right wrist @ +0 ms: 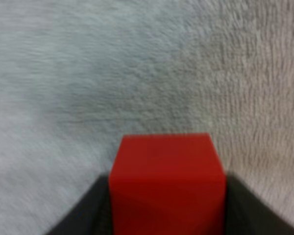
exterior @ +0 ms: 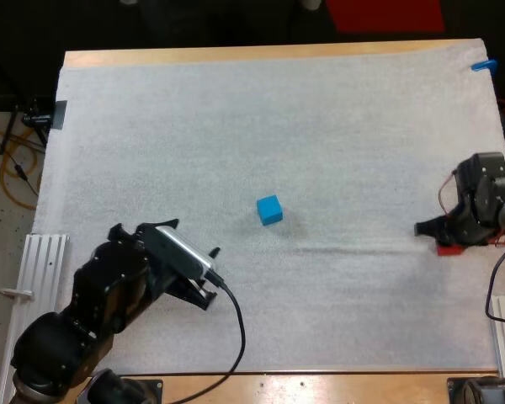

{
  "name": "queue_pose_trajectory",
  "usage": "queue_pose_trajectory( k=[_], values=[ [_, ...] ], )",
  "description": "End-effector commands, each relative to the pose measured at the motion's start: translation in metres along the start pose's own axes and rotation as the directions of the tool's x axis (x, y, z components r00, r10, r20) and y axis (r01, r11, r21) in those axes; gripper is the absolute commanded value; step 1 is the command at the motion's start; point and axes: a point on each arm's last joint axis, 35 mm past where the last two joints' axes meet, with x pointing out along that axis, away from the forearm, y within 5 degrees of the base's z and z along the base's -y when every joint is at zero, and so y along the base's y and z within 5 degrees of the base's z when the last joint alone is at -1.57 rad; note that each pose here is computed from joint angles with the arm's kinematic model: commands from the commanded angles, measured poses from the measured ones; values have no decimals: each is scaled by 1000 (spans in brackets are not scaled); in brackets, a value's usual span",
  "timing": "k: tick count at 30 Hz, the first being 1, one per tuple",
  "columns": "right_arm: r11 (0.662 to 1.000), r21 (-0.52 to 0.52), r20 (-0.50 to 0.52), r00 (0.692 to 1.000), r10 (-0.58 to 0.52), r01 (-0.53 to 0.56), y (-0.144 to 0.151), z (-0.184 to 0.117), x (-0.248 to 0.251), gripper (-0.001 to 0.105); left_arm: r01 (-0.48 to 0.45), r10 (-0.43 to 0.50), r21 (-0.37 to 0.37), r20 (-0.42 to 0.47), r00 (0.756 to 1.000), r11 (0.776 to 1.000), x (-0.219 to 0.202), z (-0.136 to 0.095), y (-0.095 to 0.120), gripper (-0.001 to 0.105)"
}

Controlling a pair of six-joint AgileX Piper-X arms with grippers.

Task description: Stack red cube on blue cube

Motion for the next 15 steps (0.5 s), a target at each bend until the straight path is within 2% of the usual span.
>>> queue_pose_trajectory(
  k=[1,6,11,15],
  values=[
    [999,-43,47,999,-23,25,6,7,-22,14,-52,52,-33,-11,999,998,-1,1,6,66],
    [989,-141,112,993,-23,39,29,29,-64,15,-99,94,-108,-49,994,989,-2,-3,22,66],
    [979,-200,220,975,-2,48,56,52,-105,15,-62,59,-108,-36,998,992,-11,-6,19,66],
    [964,-263,233,972,22,41,80,69,-122,15,-49,48,-107,-9,999,993,-18,-7,18,66]
  ],
)
